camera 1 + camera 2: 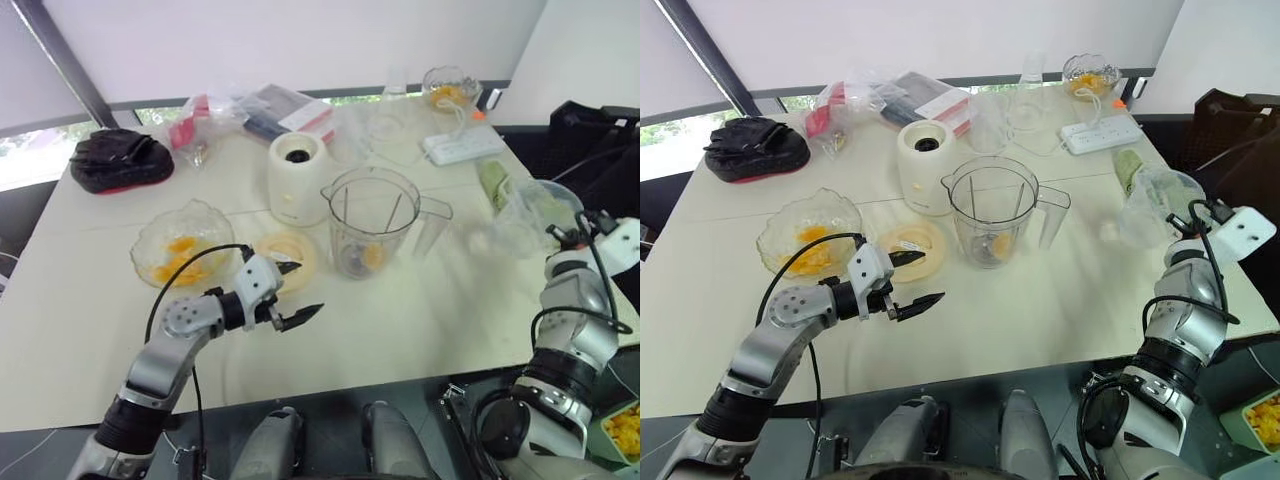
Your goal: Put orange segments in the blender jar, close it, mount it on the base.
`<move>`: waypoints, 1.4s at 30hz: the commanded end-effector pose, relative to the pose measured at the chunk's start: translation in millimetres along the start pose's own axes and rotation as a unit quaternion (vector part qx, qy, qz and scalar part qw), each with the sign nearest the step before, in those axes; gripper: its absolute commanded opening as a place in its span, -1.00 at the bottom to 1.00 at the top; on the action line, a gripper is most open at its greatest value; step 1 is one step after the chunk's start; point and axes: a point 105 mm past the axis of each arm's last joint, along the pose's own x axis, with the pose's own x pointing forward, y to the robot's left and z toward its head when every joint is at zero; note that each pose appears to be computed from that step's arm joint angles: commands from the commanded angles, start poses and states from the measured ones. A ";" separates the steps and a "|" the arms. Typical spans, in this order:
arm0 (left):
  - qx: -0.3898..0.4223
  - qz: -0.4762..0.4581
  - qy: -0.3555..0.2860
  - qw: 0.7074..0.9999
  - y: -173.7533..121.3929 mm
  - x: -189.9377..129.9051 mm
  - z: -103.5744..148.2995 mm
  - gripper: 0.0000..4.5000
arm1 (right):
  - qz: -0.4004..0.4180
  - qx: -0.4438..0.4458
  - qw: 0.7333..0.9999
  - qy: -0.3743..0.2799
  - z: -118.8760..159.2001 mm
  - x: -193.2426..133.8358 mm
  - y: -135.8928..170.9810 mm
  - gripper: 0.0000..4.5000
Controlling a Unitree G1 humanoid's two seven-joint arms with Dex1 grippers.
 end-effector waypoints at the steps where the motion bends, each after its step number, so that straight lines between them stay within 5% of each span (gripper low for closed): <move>1: 0.013 0.010 -0.015 1.000 1.7 -7.1 12.0 1.00 | 0.005 0.012 0.999 -0.038 8.7 2.3 3.1 -0.99; 20: 0.009 0.020 -0.007 1.000 -3.5 -11.4 12.4 1.00 | -0.020 -0.035 0.999 -0.025 -16.3 13.1 -10.5 -0.99; 23: 0.009 0.022 -0.008 1.000 -3.6 -10.4 12.4 1.00 | -0.013 -0.040 0.999 -0.024 -16.1 12.9 -8.1 -0.61; 26: 0.008 0.023 -0.010 1.000 -3.6 -9.0 12.6 1.00 | -0.004 -0.050 0.998 -0.025 -14.4 11.3 -4.6 0.03; 42: -0.002 0.014 -0.014 1.000 -12.8 -5.2 8.5 1.00 | 0.023 -0.088 0.996 -0.002 -11.6 -36.3 -16.5 0.03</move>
